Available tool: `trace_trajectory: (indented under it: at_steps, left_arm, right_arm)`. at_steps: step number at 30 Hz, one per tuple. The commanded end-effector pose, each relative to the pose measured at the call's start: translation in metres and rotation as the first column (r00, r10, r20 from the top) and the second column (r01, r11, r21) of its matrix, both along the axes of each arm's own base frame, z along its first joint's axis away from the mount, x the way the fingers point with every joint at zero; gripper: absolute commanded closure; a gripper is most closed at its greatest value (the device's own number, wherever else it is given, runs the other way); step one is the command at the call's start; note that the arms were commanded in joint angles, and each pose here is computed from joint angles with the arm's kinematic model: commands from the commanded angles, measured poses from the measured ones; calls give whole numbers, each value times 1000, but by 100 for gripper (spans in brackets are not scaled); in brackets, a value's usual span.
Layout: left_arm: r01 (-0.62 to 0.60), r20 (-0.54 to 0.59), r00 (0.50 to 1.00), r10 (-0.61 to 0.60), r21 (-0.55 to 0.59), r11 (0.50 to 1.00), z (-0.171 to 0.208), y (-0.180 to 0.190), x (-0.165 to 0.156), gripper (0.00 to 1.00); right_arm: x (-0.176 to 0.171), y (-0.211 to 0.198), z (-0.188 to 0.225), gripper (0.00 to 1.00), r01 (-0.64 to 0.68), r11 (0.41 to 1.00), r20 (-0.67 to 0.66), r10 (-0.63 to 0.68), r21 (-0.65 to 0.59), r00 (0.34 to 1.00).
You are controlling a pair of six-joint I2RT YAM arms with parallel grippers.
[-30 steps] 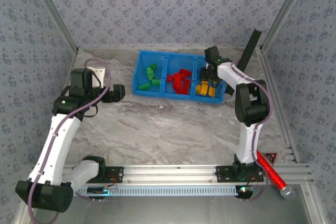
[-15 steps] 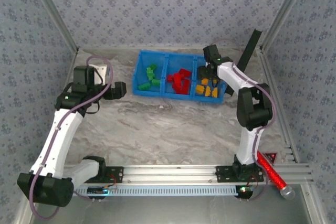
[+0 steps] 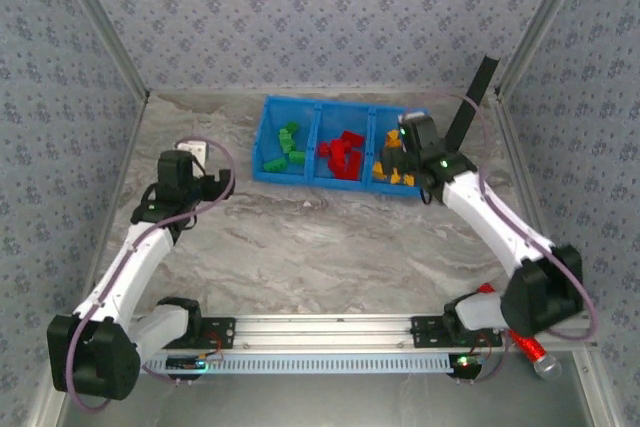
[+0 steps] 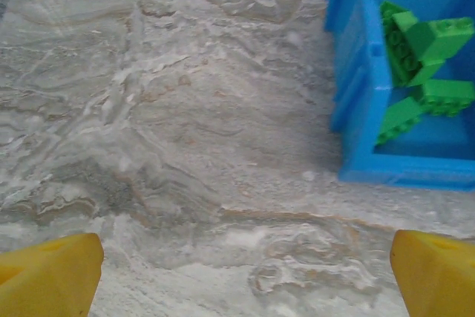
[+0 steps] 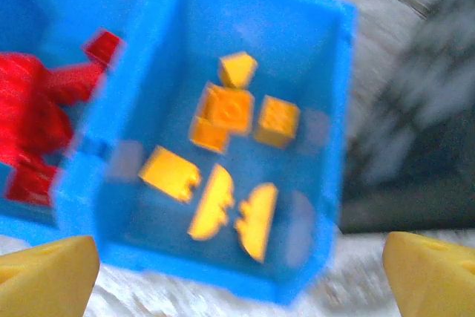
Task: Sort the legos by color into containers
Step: Reset both arms
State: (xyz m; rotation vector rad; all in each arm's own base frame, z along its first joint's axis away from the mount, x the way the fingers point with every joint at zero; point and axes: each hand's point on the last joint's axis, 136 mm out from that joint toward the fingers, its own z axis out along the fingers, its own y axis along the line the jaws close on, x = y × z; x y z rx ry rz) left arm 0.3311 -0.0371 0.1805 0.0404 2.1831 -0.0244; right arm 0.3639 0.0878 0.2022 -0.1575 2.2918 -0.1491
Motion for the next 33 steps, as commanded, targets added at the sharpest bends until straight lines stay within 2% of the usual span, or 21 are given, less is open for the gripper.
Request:
trace_trajectory:
  at_steps: [1, 6, 11, 16, 20, 21, 23, 24, 26, 30, 33]
  left_arm:
    - [-60, 197, 979, 46, 67, 996, 13, 15, 19, 1]
    - [-113, 226, 970, 89, 94, 989, -36, 30, 28, 1]
    - [-119, 256, 962, 93, 88, 989, -62, 37, 36, 1]
    - [-120, 328, 940, 90, 72, 990, -59, 38, 42, 1]
    - [-127, 293, 951, 104, 59, 990, -87, 44, 57, 1]
    - [-133, 313, 943, 109, 56, 990, -83, 45, 62, 1]
    - [-129, 234, 965, 120, 23, 991, -91, 50, 62, 1]
    - [-133, 250, 960, 125, 17, 991, -89, 51, 65, 1]
    - [-120, 210, 971, 117, -1, 993, -93, 51, 66, 1]
    - [-120, 221, 968, 118, -5, 993, -92, 52, 67, 1]
    - [-121, 217, 969, 119, -4, 993, -92, 52, 67, 1]
  right_arm:
    - [-18, -38, -6, 0, 172, 984, 97, -175, 39, 980]
    - [-47, -57, -32, 0, 243, 959, 102, -259, 148, 960]
    - [-63, -82, -45, 0, 322, 939, 171, -339, 122, 925]
    - [-67, -96, -59, 0, 335, 940, 192, -341, 64, 920]
    - [-61, -99, -52, 0, 315, 947, 263, -319, 58, 910]
    - [-60, -101, -52, 0, 312, 949, 277, -313, 49, 909]
    - [-58, -106, -55, 0, 313, 949, 296, -308, 33, 904]
    - [-57, -109, -59, 0, 315, 948, 297, -312, 38, 902]
    - [-54, -117, -66, 0, 333, 942, 303, -330, 42, 894]
    - [-37, -131, -73, 0, 356, 930, 339, -364, 87, 868]
    - [-18, -129, -74, 0, 312, 942, 363, -337, 126, 869]
